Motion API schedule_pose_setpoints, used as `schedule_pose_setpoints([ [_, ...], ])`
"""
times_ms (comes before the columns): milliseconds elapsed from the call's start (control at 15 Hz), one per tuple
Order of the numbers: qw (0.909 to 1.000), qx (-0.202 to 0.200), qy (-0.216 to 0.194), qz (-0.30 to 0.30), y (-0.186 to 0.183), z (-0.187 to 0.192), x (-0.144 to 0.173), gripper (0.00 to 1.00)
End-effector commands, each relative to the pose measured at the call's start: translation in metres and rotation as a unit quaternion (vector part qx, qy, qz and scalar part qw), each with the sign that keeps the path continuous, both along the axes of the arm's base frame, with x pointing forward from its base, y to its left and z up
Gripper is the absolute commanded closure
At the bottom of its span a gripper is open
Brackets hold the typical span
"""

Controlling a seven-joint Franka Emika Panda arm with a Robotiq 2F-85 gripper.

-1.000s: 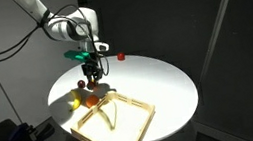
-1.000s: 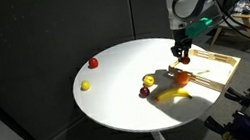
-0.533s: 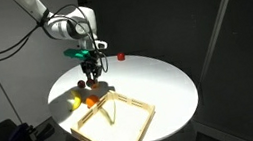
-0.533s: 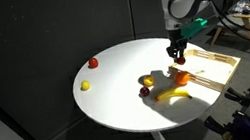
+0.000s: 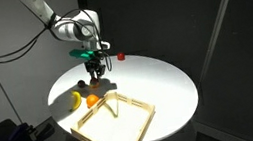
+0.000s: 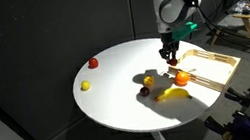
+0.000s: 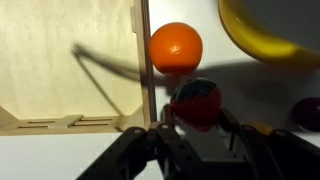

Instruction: Remove the orange object from the wooden tray

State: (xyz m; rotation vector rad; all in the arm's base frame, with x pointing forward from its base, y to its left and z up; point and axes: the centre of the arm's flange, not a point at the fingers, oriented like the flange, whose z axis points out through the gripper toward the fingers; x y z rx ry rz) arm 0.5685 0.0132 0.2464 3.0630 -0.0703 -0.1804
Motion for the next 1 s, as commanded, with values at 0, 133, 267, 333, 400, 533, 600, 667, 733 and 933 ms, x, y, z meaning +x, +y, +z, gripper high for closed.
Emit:
schedule_pose_setpoints([
  [0,0.9999,0.005,-0.008,-0.005,0.000,-0.009,0.023,0.78],
  [133,0.9999,0.006,-0.008,-0.004,0.000,-0.017,0.027,0.78],
  [267,0.9999,0.007,-0.008,-0.003,-0.002,-0.024,0.029,0.78],
  [333,0.9999,0.008,-0.008,-0.003,-0.003,-0.028,0.030,0.78],
  [400,0.9999,0.008,-0.008,-0.003,-0.004,-0.032,0.030,0.78],
  [533,0.9999,0.009,-0.007,-0.003,-0.007,-0.040,0.030,0.78],
  [600,0.9999,0.008,-0.005,-0.004,-0.009,-0.046,0.029,0.78],
  [667,1.0000,0.008,-0.002,-0.006,-0.011,-0.050,0.028,0.78],
  [733,0.9999,0.008,0.001,-0.007,-0.012,-0.054,0.027,0.78],
  [933,0.9999,0.008,0.007,-0.009,-0.015,-0.061,0.024,0.78],
])
